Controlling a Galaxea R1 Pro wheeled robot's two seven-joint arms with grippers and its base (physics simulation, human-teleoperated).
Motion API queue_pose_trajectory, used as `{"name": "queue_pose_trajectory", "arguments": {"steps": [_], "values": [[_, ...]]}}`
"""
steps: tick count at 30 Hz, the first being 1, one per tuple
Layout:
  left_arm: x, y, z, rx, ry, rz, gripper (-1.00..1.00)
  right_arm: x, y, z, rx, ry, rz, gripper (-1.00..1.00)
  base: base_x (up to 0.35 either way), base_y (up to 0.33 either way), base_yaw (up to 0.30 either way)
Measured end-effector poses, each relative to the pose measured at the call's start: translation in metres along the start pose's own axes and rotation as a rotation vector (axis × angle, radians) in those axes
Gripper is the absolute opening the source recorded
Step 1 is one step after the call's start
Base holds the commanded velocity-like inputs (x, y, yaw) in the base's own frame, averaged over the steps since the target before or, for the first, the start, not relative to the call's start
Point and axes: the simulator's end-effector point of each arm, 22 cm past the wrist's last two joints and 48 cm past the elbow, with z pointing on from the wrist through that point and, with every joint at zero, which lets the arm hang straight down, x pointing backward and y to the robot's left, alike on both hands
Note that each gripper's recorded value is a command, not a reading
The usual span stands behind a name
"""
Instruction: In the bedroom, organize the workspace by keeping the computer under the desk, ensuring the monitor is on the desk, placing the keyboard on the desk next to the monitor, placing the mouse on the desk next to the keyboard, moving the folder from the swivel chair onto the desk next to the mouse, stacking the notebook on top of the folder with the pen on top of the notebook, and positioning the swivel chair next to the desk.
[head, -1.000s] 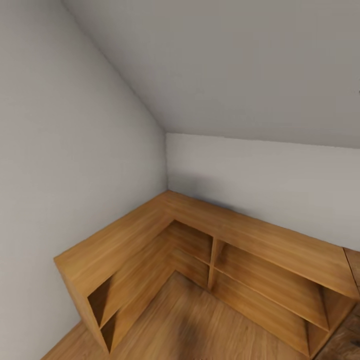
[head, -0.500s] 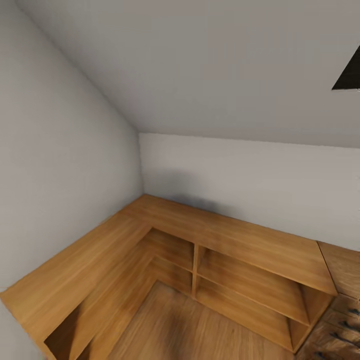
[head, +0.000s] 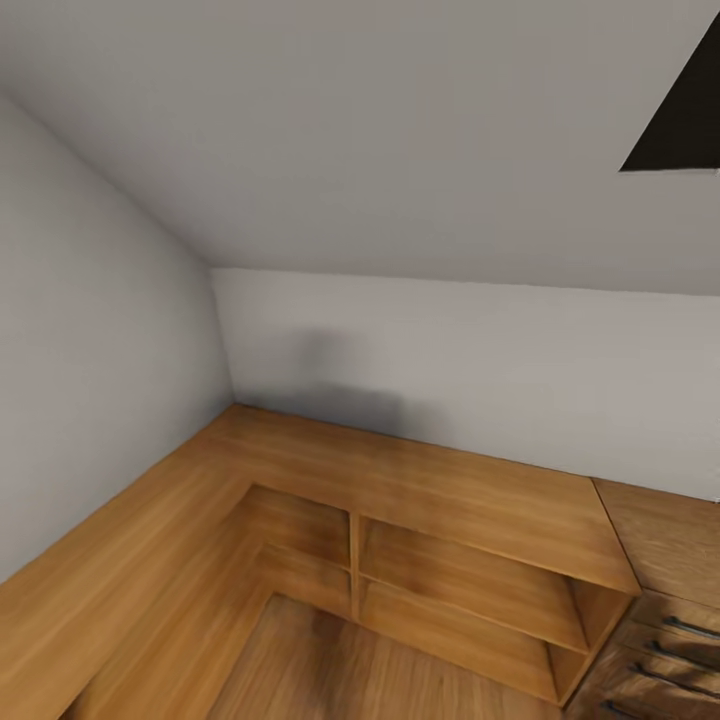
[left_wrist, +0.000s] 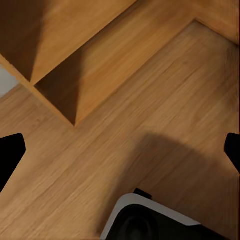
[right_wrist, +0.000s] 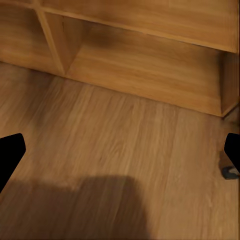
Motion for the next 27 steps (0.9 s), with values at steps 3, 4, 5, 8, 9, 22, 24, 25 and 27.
{"name": "queue_pose_trajectory", "arguments": {"steps": [3,4,5,8,9,22,24,25,27], "values": [[0.0006,0.0002,-0.0002,0.0,0.002,0.001,1.0,0.0006,0.0004,-0.0002,-0.001,0.001,0.0,1.0,0.326,0.0,-0.287],[0.0008,0.0003,-0.0003,-0.001,0.002,0.001,1.0,0.0008,0.0005,-0.0003,-0.001,0.002,0.0,1.0,0.306,0.0,-0.287],[0.001,0.0004,-0.0003,-0.001,0.003,0.001,1.0,0.0011,0.0005,-0.0003,-0.001,0.003,0.0,1.0,0.228,0.0,-0.287],[0.0014,0.0013,-0.0002,-0.003,0.005,0.002,1.0,0.0019,0.0004,-0.0003,-0.001,0.006,0.0,1.0,0.124,0.0,-0.287],[0.0016,0.0017,-0.0001,-0.004,0.005,0.001,1.0,0.002,0.0004,-0.0003,-0.001,0.006,0.0,1.0,0.048,0.0,-0.287],[0.004,0.0024,-0.0011,-0.006,0.013,0.004,1.0,0.0048,-0.0001,-0.001,0.0,0.013,-0.001,1.0,0.017,0.025,-0.287],[0.0044,0.0022,-0.0013,-0.005,0.013,0.005,1.0,0.0053,0.0,-0.0012,-0.001,0.014,-0.001,1.0,0.137,0.18,-0.287],[0.0045,0.0023,-0.0014,-0.005,0.014,0.005,1.0,0.0055,0.0,-0.0013,-0.001,0.015,-0.001,1.0,0.168,0.204,-0.287],[0.0049,0.0023,-0.0016,-0.005,0.015,0.006,1.0,0.0059,0.0,-0.0014,-0.001,0.016,-0.001,1.0,0.195,0.222,-0.287]]}}
